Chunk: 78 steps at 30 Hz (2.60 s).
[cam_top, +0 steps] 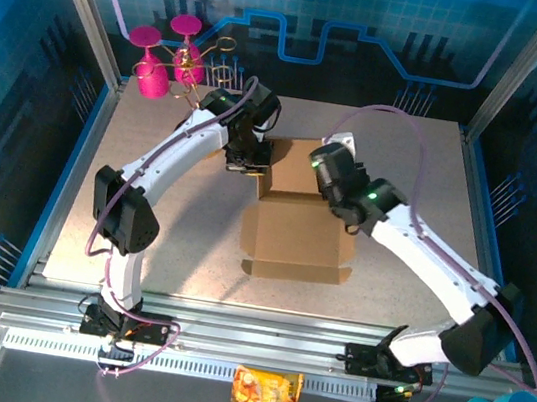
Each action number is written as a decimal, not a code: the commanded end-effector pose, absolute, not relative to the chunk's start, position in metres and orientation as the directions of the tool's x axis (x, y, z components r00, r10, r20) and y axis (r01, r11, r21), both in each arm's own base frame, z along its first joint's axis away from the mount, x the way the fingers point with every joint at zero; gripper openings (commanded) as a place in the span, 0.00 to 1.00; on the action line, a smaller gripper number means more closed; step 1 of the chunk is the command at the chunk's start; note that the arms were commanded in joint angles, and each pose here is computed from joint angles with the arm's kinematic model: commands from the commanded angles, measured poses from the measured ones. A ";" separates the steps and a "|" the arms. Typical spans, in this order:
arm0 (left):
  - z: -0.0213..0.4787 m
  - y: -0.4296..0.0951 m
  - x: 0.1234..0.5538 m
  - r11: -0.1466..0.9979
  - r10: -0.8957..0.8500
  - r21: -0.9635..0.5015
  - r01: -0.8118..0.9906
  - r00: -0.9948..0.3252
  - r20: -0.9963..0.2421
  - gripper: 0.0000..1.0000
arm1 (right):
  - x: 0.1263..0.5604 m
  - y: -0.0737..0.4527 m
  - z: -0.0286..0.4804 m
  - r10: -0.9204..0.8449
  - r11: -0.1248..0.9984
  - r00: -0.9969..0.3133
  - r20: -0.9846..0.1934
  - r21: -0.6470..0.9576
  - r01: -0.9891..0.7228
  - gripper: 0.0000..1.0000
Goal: Fold the paper box
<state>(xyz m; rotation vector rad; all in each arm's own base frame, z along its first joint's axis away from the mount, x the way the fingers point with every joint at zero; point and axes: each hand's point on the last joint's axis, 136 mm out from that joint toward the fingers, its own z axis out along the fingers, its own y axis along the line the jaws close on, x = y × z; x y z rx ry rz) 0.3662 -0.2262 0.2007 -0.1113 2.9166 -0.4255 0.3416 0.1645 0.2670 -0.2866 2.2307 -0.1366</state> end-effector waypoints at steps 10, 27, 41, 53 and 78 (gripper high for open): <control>0.207 -0.216 0.375 0.929 -0.034 -0.369 0.035 -0.983 -0.179 0.00 | 0.320 0.135 0.383 0.211 0.639 -0.478 -0.853 0.490 -0.592 0.59; 0.208 -0.204 0.381 0.892 0.009 -0.447 0.071 -0.990 -0.138 0.00 | 0.373 0.113 0.296 0.361 0.201 -0.726 -0.586 0.809 -0.553 0.38; 0.211 -0.204 0.384 0.889 0.006 -0.452 0.073 -0.989 -0.147 0.00 | 0.376 0.135 0.267 0.272 0.251 -0.761 -0.589 0.807 -0.535 0.40; 0.215 -0.203 0.382 0.890 0.013 -0.449 0.084 -0.987 -0.158 0.00 | 0.375 0.156 0.265 0.179 0.358 -0.743 -0.645 0.746 -0.562 0.43; 0.227 -0.201 0.378 0.893 0.002 -0.442 0.086 -0.982 -0.188 0.00 | 0.384 0.172 0.248 -0.160 0.794 -0.618 -0.770 0.271 -0.544 0.47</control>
